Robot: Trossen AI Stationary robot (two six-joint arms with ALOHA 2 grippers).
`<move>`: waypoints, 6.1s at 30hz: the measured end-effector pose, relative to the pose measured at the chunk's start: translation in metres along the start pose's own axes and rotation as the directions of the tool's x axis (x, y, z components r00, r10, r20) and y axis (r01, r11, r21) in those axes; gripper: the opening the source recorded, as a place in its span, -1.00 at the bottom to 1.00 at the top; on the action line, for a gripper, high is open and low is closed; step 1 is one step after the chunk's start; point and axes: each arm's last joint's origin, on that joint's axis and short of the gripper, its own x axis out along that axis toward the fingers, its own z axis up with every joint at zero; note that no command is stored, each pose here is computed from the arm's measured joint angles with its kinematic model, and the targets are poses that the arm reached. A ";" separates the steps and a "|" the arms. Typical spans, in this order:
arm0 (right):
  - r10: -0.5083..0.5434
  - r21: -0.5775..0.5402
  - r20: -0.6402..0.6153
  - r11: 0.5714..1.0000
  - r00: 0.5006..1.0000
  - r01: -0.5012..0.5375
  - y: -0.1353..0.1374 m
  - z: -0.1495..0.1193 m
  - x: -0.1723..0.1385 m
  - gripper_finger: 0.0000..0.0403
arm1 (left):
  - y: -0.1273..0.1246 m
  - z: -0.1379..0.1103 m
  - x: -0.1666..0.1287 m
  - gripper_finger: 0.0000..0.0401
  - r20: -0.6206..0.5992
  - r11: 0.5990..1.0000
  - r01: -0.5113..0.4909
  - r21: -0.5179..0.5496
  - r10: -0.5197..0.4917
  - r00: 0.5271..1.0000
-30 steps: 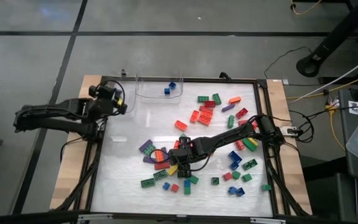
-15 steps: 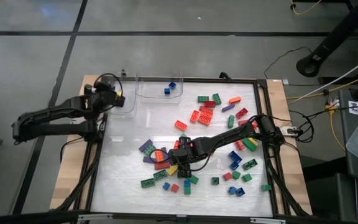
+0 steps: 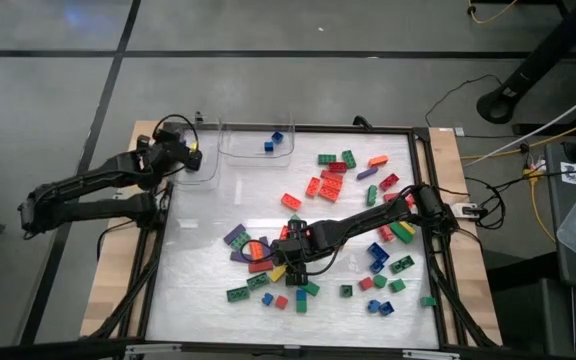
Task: Sort blocks by size
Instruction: Put the large purple block into the left transparent bin, then put the large orange game piece into the left transparent bin
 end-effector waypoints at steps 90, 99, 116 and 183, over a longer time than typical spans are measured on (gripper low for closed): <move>-0.014 -0.046 0.537 0.998 0.844 0.046 -0.130 0.083 -0.038 -0.71 | -0.043 -0.014 -0.067 -0.01 -0.206 0.361 0.892 0.273 -0.884 0.421; 0.038 -0.075 0.568 0.997 0.822 0.006 -0.128 0.086 -0.040 -0.71 | -0.043 -0.014 -0.069 -0.01 -0.201 0.348 0.898 0.269 -0.892 0.406; 0.053 -0.086 0.632 0.996 0.773 0.001 -0.128 0.092 -0.045 -0.63 | -0.053 -0.013 -0.067 -0.42 -0.181 0.380 0.879 0.287 -0.880 0.440; 0.005 -0.601 0.105 0.797 0.995 0.059 -0.083 -0.009 -0.017 -0.04 | -0.023 -0.015 -0.013 -0.33 -0.214 0.909 0.409 0.078 -0.385 0.898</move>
